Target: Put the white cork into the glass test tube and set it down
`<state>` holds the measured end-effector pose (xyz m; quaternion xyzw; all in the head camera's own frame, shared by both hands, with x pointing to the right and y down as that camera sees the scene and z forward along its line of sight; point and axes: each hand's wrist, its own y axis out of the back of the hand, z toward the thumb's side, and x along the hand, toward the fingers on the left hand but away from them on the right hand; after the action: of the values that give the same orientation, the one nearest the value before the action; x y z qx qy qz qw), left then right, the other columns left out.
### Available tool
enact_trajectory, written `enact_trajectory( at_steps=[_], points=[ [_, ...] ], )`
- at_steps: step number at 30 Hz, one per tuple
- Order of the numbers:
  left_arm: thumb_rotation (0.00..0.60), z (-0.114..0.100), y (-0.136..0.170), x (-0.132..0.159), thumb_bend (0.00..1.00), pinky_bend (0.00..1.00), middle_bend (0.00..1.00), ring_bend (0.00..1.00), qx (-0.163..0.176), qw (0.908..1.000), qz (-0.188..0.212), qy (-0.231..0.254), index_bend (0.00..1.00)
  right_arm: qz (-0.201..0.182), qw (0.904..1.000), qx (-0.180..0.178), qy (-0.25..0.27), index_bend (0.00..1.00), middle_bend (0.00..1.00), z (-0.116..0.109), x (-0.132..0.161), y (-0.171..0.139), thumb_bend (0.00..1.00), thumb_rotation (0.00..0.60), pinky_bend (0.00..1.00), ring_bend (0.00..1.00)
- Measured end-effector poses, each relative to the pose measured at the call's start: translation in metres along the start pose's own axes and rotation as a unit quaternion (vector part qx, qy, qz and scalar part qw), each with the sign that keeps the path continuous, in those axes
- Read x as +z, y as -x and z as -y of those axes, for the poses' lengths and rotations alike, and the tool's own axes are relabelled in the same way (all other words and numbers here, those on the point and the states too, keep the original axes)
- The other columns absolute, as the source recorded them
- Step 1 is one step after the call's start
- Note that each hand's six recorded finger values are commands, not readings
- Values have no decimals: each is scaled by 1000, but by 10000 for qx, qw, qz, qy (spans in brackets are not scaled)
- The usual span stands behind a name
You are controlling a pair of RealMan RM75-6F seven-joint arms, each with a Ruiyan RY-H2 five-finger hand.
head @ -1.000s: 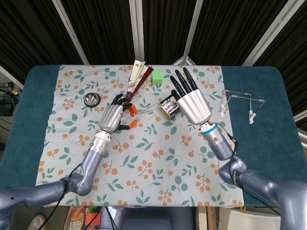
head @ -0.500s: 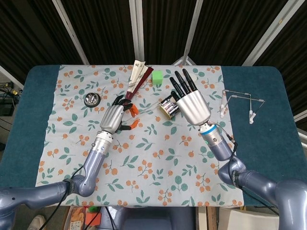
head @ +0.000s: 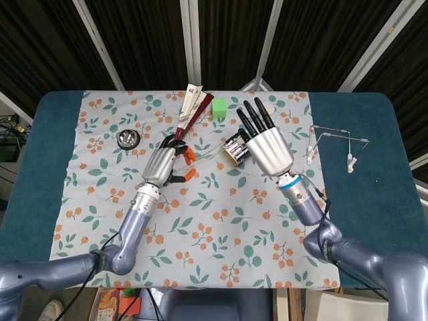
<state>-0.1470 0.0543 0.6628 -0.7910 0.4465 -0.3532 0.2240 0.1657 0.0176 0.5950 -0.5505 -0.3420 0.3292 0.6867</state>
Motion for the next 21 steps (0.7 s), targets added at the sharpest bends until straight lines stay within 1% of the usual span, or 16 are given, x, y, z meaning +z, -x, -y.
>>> enact_trajectory(
  at_steps=[21],
  points=[
    [600, 4, -2, 6, 582, 84, 667, 210, -107, 9999, 32, -59, 619, -68, 10000, 15, 49, 662, 231, 0, 4, -1, 431, 600, 0, 0]
  ],
)
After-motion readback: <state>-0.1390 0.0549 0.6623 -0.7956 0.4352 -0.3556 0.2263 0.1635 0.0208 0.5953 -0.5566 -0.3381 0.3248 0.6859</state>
